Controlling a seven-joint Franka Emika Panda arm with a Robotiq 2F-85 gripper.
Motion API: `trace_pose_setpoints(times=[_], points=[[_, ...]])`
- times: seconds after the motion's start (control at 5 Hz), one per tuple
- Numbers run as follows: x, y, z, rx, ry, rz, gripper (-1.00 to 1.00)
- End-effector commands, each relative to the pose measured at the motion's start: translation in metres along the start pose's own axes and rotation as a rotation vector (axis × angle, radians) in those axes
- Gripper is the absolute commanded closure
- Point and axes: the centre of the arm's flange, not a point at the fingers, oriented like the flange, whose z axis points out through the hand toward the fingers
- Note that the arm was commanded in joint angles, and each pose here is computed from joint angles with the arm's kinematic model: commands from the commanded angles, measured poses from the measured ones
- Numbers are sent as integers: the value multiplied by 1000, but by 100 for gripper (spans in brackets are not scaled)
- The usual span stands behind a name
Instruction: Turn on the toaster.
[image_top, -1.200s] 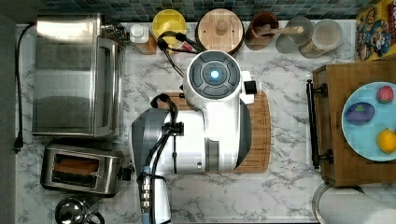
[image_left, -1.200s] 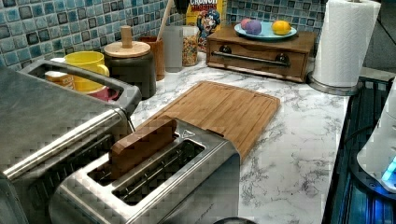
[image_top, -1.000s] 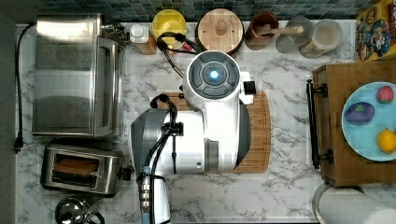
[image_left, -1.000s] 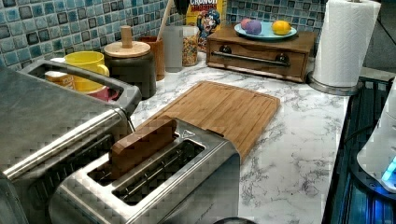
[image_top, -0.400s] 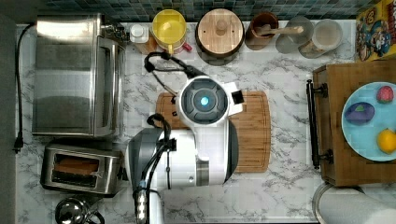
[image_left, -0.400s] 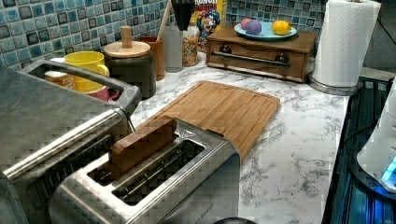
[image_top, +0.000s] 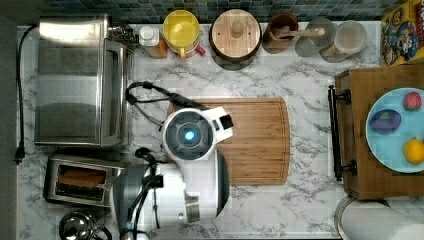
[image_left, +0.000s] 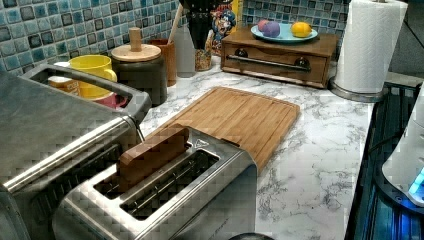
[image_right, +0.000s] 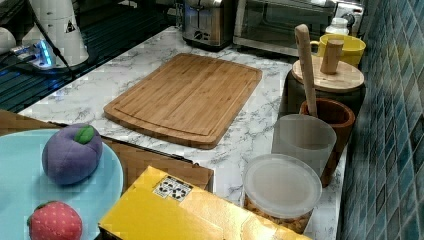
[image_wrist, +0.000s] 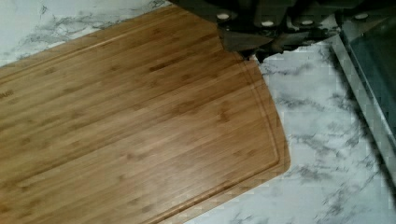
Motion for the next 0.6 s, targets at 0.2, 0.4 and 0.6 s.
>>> trace_pose_setpoints(times=[0.2,0.4,0.6], points=[[-66,-34,51,-20,-86,-224,100],[-87,-43,66,-36,-111,-281,100],[-114,-45,59,32,-63,-354,100]])
